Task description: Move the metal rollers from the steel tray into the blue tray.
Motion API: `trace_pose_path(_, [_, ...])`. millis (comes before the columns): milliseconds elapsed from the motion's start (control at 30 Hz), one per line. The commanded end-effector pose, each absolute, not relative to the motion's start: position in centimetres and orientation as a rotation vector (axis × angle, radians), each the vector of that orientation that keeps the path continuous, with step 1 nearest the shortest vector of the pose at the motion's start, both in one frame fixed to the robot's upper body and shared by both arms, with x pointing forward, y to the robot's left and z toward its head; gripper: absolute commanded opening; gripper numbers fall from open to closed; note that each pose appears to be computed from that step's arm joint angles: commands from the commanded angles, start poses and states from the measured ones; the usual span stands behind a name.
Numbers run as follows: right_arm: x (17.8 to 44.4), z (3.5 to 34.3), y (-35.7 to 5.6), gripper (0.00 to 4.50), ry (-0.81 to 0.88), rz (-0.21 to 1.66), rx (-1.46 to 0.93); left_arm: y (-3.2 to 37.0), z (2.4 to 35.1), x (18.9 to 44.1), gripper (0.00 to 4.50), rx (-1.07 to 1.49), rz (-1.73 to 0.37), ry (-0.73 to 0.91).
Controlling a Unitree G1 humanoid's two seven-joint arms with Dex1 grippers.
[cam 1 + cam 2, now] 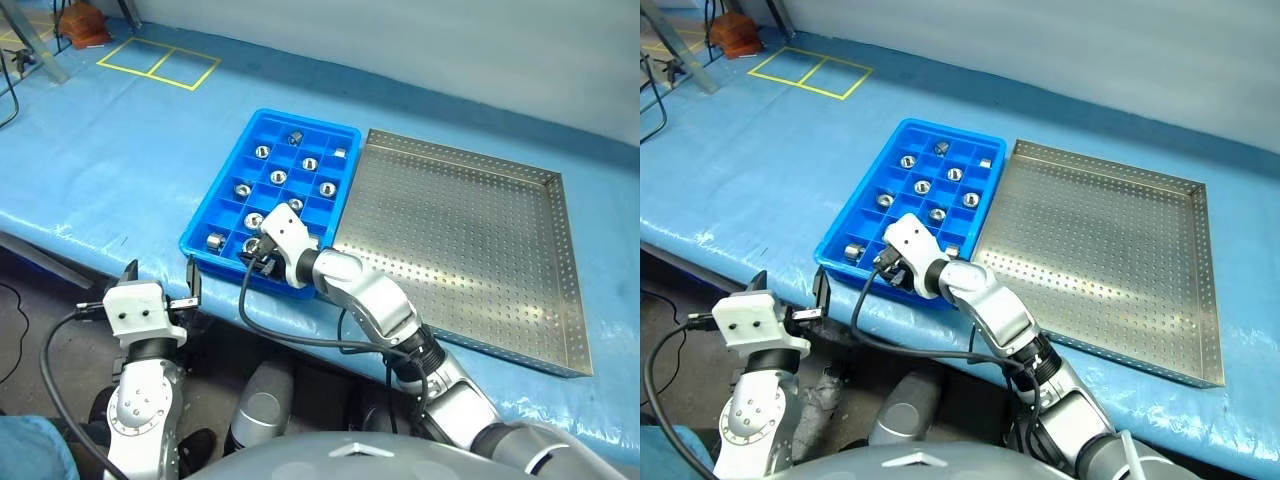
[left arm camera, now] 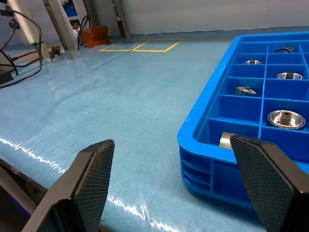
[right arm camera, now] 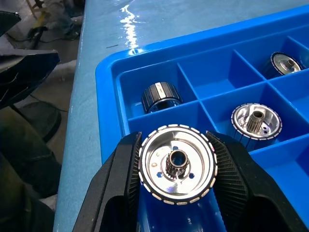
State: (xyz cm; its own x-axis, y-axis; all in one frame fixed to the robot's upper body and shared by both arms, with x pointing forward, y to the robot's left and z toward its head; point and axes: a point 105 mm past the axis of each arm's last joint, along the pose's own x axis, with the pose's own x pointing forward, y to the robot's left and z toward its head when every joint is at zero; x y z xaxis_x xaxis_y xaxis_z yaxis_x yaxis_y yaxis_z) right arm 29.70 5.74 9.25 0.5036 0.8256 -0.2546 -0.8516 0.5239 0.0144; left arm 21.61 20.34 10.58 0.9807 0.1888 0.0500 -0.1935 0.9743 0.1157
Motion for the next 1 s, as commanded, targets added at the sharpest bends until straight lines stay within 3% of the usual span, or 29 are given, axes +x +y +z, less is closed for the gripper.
trace_pose_path(33, [29.8,9.0,4.5,1.71,0.259,0.982,-0.120,19.7,11.6,22.1,4.21,0.119,0.159,-0.084])
trace_pose_path(467, [28.9,8.0,2.2,1.71,0.345,0.968,-0.140,18.9,11.8,23.1,4.21,0.119,0.100,-0.088])
trace_pose_path(733, [28.7,9.2,2.2,4.29,0.294,0.945,-0.109,18.7,12.1,23.8,4.21,0.127,0.066,-0.095])
trace_pose_path(900, [29.2,11.3,0.6,4.29,0.198,0.857,-0.070,18.9,12.7,24.9,4.21,0.146,0.034,-0.113])
trace_pose_path(1000, [29.6,12.6,-2.5,4.29,0.110,0.720,-0.084,18.8,13.3,26.4,4.21,0.155,-0.005,-0.134])
